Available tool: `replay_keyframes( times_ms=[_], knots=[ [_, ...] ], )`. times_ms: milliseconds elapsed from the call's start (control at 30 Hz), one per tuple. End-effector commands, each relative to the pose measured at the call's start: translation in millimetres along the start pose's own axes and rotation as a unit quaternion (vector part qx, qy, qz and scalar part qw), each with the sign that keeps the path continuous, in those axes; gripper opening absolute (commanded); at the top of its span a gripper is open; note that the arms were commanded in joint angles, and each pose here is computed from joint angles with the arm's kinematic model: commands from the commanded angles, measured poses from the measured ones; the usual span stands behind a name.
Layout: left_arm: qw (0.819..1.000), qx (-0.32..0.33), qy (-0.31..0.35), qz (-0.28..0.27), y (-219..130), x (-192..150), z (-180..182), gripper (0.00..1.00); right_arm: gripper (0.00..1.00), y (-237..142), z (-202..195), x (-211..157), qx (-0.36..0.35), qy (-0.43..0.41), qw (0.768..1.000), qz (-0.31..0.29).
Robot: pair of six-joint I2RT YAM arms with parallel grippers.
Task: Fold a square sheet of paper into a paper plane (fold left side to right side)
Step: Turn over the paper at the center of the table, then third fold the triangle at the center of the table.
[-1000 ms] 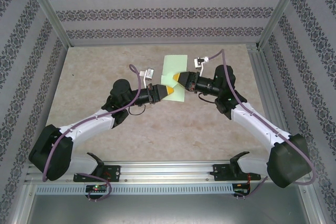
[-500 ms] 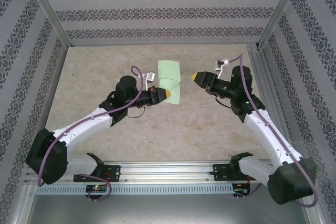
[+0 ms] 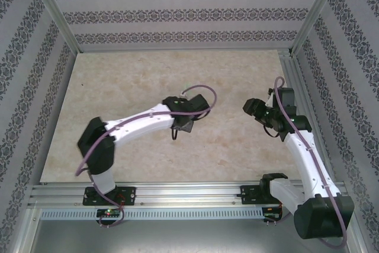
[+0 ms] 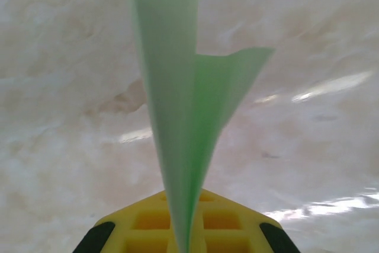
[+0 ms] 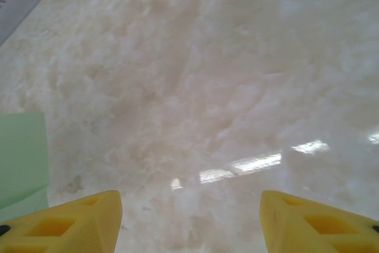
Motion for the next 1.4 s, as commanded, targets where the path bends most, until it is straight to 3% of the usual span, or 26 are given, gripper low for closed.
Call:
replay_keyframes(
  times_ms=[0,167,333,567,767,1033,1267,1367],
  knots=[
    [0.985,0.135,0.065,0.089,0,-26,23,0.00,0.65,-5,-26,0,-0.042,0.006,0.999,-0.019],
    [0.968,0.181,0.104,0.142,19,-25,1,0.00,0.67,-10,-41,2,-0.048,0.023,0.998,-0.029],
    [0.959,0.176,0.131,0.178,43,-26,-27,0.00,0.68,-8,-47,-1,-0.042,0.035,0.998,-0.022],
    [0.977,0.056,0.127,0.159,47,-6,-73,0.35,0.68,3,-49,-6,-0.035,0.039,0.999,0.003],
    [0.990,-0.094,0.088,0.065,3,25,-92,0.51,0.65,25,-37,-21,0.012,0.042,0.996,0.074],
    [0.978,-0.203,0.006,-0.051,-43,49,-48,0.66,0.64,50,-10,-46,0.026,0.010,0.992,0.121],
    [0.960,-0.204,-0.117,-0.153,-42,40,31,0.84,0.63,59,25,-62,0.048,-0.011,0.990,0.132],
    [0.957,-0.183,-0.163,-0.156,-29,27,59,0.92,0.64,61,44,-70,0.051,-0.035,0.989,0.138]
  ],
)
Point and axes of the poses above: each hand's point on the last joint's axis, 136 mm out from that joint toward the fingers, its own y axis out along the fingers, its own z axis along the line the jaws close on, x = y × z, the point moved 2 cm from there along -y, back along the fingers, and after that the axes turned 15 degrees about y, right-handed, at the moved point
